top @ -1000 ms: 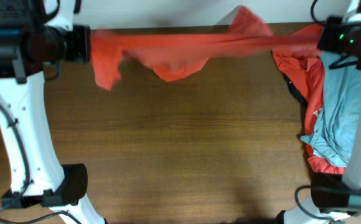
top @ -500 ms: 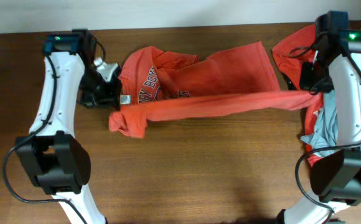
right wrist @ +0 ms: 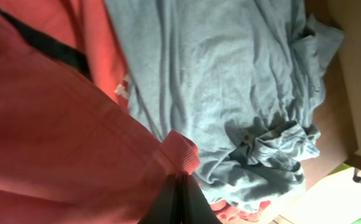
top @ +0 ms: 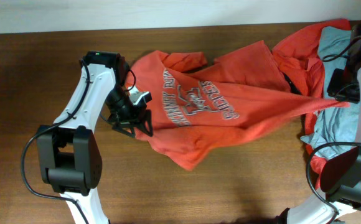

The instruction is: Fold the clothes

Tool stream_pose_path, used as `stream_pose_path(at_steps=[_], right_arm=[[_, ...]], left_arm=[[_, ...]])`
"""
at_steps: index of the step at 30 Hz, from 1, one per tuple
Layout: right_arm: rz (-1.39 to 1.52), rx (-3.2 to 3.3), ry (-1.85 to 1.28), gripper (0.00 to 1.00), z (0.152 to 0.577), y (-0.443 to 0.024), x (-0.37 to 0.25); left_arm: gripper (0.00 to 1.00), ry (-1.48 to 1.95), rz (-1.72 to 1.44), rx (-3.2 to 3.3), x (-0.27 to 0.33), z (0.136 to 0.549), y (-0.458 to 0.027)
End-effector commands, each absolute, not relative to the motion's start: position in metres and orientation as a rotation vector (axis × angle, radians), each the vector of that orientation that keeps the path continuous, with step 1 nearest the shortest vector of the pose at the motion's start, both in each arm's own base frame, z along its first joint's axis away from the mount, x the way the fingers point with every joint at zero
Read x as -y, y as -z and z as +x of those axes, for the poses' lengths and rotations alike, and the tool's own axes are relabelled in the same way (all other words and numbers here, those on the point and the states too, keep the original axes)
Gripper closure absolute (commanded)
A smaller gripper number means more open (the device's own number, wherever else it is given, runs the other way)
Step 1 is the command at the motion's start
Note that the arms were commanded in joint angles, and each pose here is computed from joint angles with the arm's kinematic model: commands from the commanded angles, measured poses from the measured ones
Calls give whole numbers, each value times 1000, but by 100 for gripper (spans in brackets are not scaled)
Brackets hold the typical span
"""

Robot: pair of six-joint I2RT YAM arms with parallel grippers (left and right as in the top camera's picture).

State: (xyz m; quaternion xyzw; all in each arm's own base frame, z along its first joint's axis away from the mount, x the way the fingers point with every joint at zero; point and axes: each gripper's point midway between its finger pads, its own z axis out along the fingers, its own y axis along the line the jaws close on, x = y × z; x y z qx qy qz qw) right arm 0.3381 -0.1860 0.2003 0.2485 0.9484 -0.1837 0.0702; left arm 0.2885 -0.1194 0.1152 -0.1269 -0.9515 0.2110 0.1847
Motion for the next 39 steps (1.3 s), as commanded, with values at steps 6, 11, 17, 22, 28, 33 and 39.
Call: stream_pose_path(at_steps=[6,11,17,22,28,33,39], right_arm=[[772,-2813,606,96,338,-207,192],[769,-2804,569,96,342,-207,190],[769,-2803,568,96,343,-207,190],[769,-2801,568,96,343,-207,190],[769,-2800,568,96,343,-207,190],[766,-2796,539,96,346,-206,187],[766,-2797,535,96,346,-206,187]], left_arm=[[21,-498,-218,2723,120,294,-100],[30,-544,-294,2616,153,261,-82],[29,-555,-338,2514,190,214,-50],[27,-580,-301,2536,211,212,-40],[27,-468,-201,2659,212,231,-25],[34,-434,-195,2692,210,237,-21],[98,-457,-206,2721,213,244,-19]])
